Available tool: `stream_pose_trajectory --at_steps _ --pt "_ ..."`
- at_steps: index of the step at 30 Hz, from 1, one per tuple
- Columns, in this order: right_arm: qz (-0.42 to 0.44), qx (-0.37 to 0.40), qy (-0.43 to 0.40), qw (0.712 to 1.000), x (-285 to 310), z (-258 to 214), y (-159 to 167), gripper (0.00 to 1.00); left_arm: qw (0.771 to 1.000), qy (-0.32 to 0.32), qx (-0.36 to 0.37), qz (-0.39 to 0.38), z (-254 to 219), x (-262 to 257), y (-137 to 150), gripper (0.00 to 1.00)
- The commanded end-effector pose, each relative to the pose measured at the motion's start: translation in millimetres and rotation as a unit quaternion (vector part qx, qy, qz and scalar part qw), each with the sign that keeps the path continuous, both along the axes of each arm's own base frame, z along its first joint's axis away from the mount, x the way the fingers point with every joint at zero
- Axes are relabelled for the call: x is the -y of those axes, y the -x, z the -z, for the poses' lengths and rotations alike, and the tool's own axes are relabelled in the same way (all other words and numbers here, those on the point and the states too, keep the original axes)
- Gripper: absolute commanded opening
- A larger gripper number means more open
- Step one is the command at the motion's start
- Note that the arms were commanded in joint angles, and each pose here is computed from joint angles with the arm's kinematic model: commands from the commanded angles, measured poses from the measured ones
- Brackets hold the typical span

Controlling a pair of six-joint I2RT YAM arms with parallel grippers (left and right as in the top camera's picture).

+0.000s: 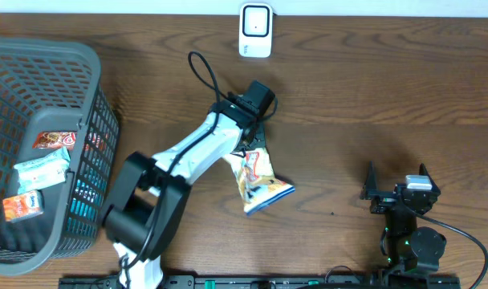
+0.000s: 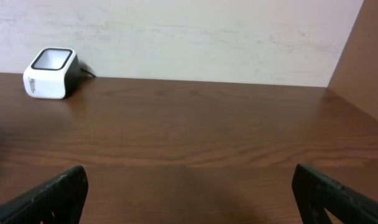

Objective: Scan the item barcode
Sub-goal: 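Lift the yellow snack bag out and carry it toward the scanner, then lower the yellow bag onto the table and open the left gripper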

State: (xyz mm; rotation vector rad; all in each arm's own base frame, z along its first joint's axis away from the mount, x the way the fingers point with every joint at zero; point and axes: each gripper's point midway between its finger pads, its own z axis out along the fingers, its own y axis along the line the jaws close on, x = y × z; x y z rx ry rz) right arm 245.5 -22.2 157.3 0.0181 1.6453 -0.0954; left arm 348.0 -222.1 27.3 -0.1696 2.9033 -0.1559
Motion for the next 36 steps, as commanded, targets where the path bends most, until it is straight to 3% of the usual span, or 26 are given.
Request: stream_pose_trajectory --at_steps 1,7,13,17,20,24,31,36 --pt "-0.003 -0.001 -0.001 1.0 -1 1 0 0.99 0.997 -0.022 -0.044 -0.058 38 -6 11 0.07" --pt "-0.003 -0.001 -0.001 1.0 -1 1 0 0.99 0.997 -0.042 -0.042 -0.043 45 -7 11 0.08" --pt "-0.003 -0.001 -0.001 1.0 -1 1 0 0.99 0.999 0.0 0.033 -0.032 -62 -11 -9 0.07" --pt "-0.003 -0.001 -0.001 1.0 -1 1 0 0.99 0.997 0.028 0.071 -0.033 -118 -18 4 0.07" --pt "-0.003 -0.002 -0.001 1.0 -1 1 0 0.99 0.997 0.031 0.071 -0.023 -130 -18 19 0.08" --pt "-0.003 -0.001 -0.001 1.0 -1 1 0 0.99 0.998 0.022 0.034 -0.043 -100 -21 35 0.08" --pt "-0.003 -0.001 -0.001 1.0 -1 1 0 0.99 0.994 0.069 -0.065 -0.06 -9 -9 72 0.08" --pt "-0.003 -0.001 -0.001 1.0 -1 1 0 0.99 0.984 0.096 -0.142 -0.051 31 -3 105 0.07"
